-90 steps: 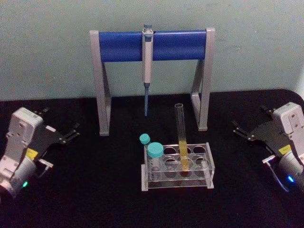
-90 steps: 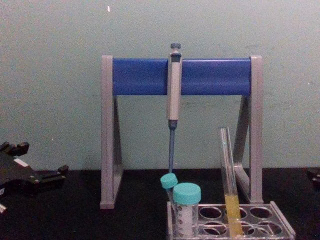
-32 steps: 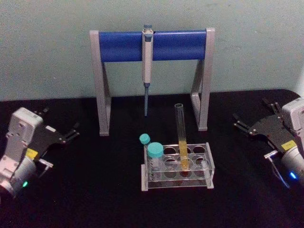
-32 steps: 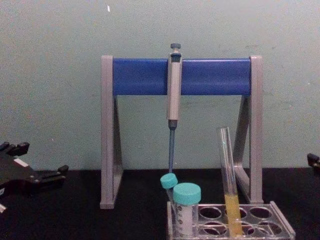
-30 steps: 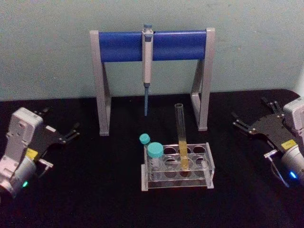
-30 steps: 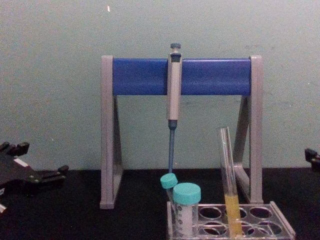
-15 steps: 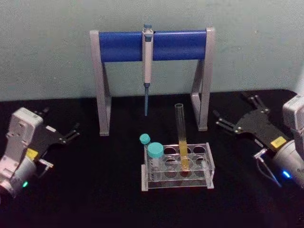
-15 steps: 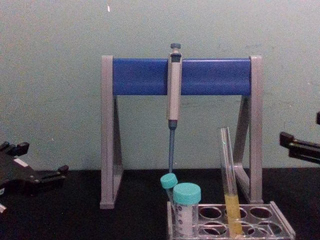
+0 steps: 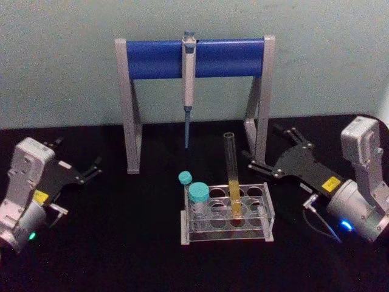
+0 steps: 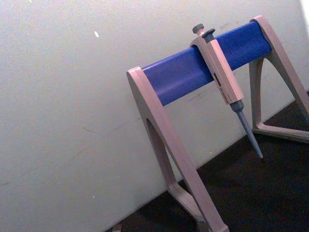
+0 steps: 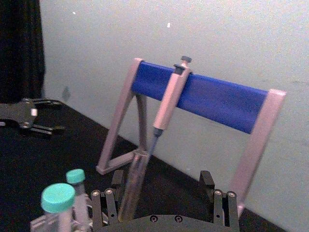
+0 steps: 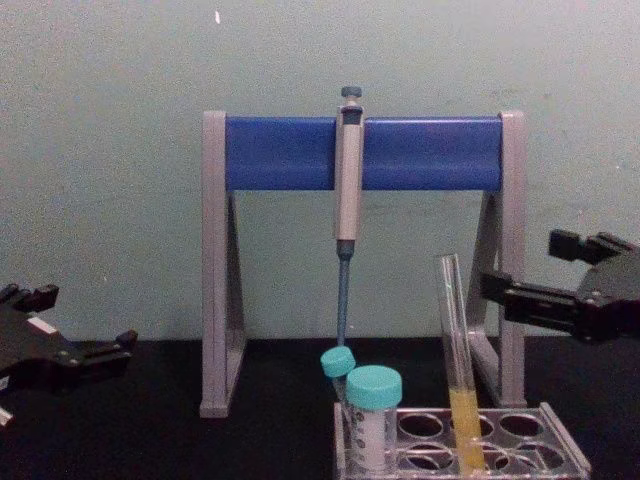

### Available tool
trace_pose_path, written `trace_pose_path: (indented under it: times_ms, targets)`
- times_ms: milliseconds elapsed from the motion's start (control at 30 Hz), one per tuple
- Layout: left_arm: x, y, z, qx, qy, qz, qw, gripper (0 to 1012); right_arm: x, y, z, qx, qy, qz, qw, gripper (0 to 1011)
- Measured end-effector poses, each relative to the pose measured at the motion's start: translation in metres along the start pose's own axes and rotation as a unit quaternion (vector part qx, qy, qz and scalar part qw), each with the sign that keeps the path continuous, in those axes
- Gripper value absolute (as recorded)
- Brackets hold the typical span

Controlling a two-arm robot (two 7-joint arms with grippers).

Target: Pick up the test tube from the test tube rack, shake it, then place it back into the test tube rack.

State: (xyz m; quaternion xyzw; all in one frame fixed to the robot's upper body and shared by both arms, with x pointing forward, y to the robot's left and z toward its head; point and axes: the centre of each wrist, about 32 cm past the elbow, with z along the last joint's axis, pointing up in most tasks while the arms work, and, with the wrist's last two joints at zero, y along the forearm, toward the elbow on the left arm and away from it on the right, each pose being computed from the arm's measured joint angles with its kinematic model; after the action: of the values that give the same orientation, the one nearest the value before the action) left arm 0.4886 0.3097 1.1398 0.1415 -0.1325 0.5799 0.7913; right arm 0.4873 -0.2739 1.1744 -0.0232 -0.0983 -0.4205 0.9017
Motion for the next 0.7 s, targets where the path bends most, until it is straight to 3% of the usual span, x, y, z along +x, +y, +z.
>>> trace_pose_path:
  times_ms: [333,700]
  targets:
    - [0.0000,0.0000,0.0000,0.000,0.000,0.000,1.0000,1001,-0.002,0.018,0.005,-0.031,0.033,0.033,0.9984,1000]
    - [0.0000,0.0000,0.0000,0.000,0.000,0.000,1.0000,1001,0.000,0.031,0.003,-0.072,0.065,0.041,0.9945,1000]
